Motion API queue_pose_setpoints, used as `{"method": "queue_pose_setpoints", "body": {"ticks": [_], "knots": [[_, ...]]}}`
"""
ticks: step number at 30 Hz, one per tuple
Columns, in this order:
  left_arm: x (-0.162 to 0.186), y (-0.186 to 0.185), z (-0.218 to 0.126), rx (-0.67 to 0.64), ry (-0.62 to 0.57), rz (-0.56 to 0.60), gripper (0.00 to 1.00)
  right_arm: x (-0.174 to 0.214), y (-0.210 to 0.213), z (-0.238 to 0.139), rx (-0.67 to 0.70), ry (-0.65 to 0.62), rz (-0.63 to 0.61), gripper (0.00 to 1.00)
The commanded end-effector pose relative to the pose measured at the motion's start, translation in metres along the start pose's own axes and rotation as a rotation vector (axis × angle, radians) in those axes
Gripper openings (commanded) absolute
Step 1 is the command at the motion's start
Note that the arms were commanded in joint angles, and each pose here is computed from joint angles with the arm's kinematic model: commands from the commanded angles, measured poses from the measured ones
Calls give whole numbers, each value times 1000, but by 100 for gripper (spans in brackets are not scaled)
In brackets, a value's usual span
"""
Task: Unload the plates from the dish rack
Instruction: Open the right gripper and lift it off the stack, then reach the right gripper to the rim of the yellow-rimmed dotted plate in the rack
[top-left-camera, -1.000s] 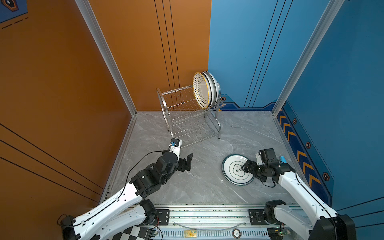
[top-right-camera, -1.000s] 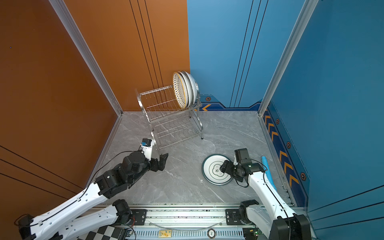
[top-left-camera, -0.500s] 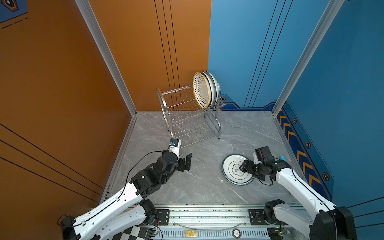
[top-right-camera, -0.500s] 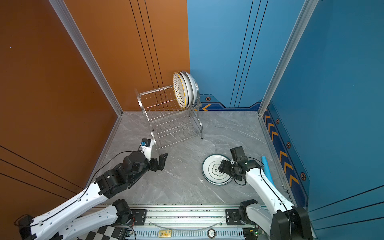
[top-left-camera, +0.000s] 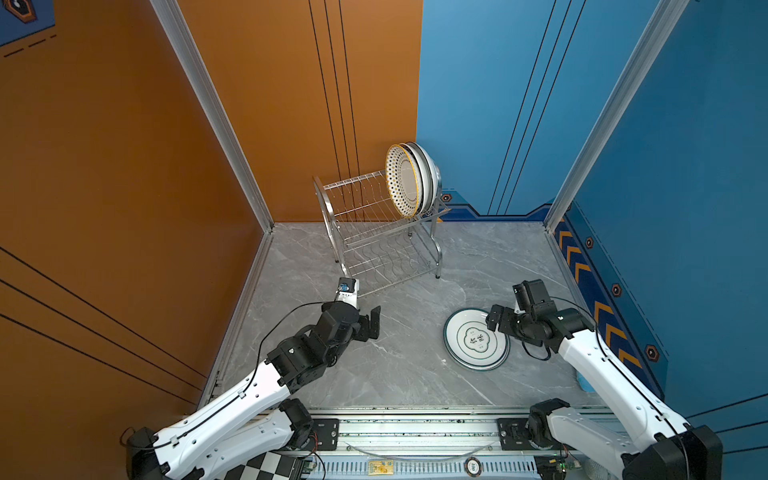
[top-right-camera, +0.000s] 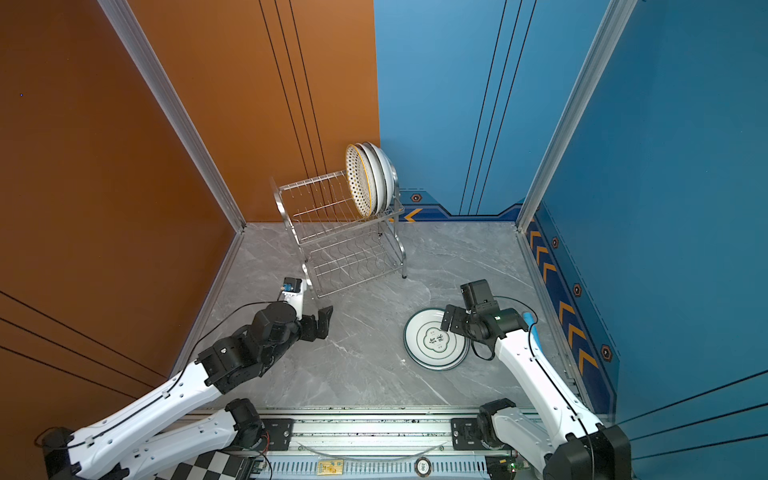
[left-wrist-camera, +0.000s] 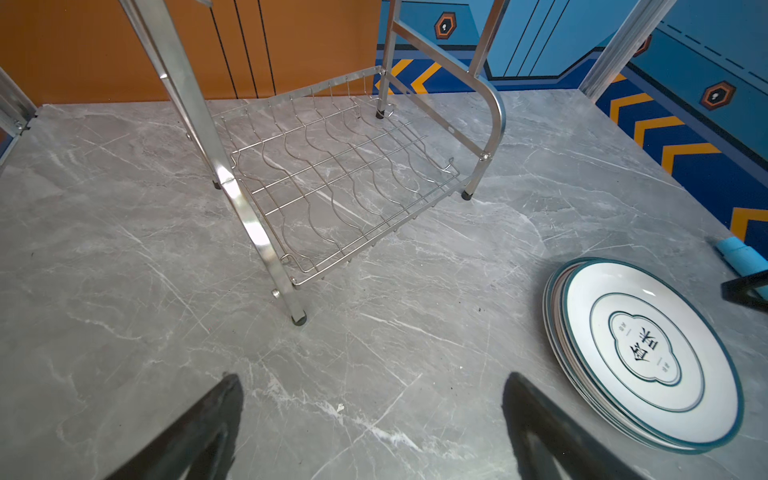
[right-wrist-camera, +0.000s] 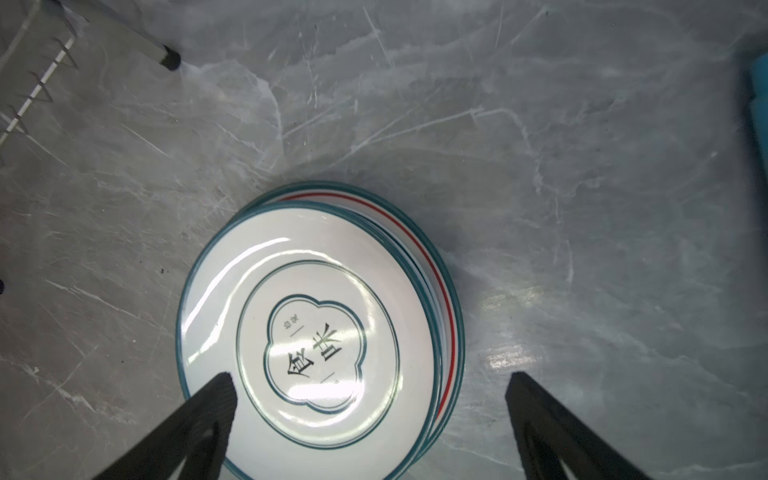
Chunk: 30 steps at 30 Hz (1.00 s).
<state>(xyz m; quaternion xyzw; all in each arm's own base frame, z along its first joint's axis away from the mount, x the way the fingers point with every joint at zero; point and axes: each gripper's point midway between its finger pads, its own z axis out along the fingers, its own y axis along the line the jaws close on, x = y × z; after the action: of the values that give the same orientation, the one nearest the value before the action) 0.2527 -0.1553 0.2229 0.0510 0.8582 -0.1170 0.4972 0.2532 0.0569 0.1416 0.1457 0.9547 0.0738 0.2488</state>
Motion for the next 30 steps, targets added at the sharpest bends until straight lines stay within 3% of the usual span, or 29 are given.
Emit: {"method": "queue_pose_setpoints", "body": {"ticks": [1, 6, 18, 23, 30], "knots": [[-5, 11, -2, -51, -21, -43, 98, -26, 3, -19, 30, -78, -21, 100], [-16, 21, -9, -76, -21, -75, 98, -67, 36, -44, -51, -158, -31, 100], [-35, 38, -9, -161, -8, -93, 98, -169, 158, -111, -100, -490, -258, 100], [-44, 66, -13, -340, -33, -142, 98, -200, 208, -128, -101, -655, -315, 100], [-56, 93, -25, -497, -94, -227, 98, -227, 254, -134, -123, -746, -380, 100]]}}
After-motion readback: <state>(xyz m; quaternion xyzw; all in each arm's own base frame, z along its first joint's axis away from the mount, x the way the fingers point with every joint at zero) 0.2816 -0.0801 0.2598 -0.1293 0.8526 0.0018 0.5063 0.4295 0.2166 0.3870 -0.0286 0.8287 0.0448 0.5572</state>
